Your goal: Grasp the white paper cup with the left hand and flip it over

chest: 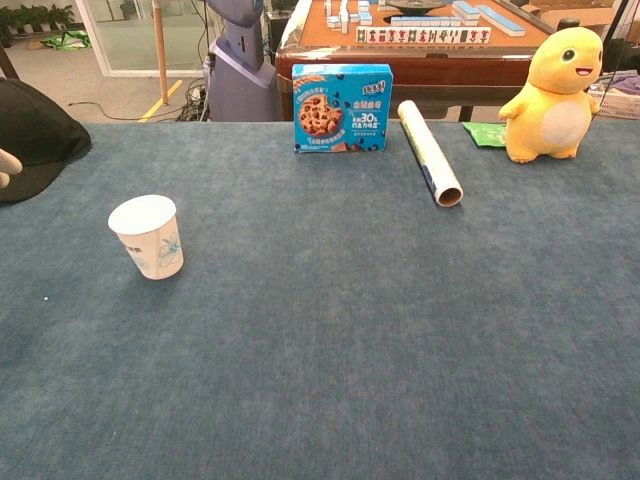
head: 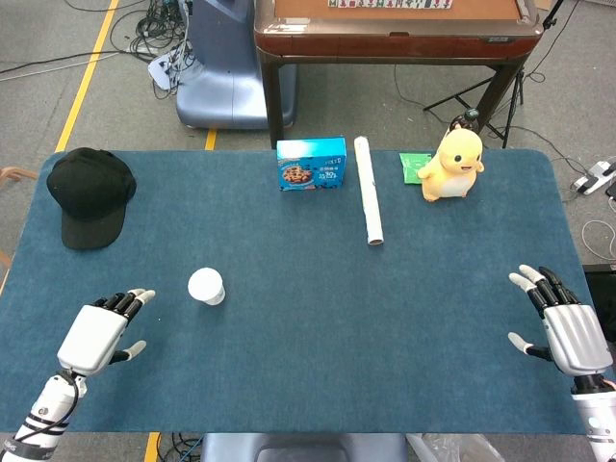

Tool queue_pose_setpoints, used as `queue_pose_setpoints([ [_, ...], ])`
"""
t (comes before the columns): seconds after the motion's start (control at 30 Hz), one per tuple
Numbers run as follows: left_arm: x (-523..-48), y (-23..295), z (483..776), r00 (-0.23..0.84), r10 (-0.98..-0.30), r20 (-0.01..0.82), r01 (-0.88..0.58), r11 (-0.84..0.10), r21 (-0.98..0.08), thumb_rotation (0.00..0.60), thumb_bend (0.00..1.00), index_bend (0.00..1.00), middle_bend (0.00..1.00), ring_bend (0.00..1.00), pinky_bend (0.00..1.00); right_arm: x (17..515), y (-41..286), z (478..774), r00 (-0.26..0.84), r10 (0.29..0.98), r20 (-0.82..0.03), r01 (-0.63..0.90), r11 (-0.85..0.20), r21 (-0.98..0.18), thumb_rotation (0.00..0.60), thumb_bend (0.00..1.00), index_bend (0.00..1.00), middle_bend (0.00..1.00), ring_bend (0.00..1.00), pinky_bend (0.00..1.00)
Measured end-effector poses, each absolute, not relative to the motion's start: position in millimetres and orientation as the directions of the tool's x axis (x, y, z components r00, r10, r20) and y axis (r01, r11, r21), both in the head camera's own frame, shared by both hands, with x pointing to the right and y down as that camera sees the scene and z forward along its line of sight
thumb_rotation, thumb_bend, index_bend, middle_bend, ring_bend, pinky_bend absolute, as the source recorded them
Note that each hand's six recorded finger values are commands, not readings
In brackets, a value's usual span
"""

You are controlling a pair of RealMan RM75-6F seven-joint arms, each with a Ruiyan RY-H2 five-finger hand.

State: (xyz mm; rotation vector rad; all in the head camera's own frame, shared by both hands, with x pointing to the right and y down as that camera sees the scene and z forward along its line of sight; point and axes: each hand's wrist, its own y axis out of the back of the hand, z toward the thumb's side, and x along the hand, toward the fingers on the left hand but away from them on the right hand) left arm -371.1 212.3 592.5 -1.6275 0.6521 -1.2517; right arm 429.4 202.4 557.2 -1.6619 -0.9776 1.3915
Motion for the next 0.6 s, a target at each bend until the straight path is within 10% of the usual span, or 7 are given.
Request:
queue_pose_setpoints([
  [0.13, -364, 205, 601, 0.379, -0.809, 0.45, 0.151, -0.425, -0.892, 0.6, 0.16, 0.16, 0.82, 0.72, 0.86, 431, 202, 555, 0.112, 0.906, -0.409, 0.09, -0.419, -0.904, 0.6, 0.0, 0.21, 0.14, 0.07, 0.32],
  [0.6, -338, 195, 625, 0.43, -0.733, 0.526, 0.264, -0.455, -0.85, 0.6, 0.19, 0.11, 0.87, 0.75, 0.87, 433, 202, 553, 0.11, 0.906, -0.409, 0.094, -0.419, -0.903, 0.6, 0.0, 0.21, 0.14, 0.07, 0.32],
])
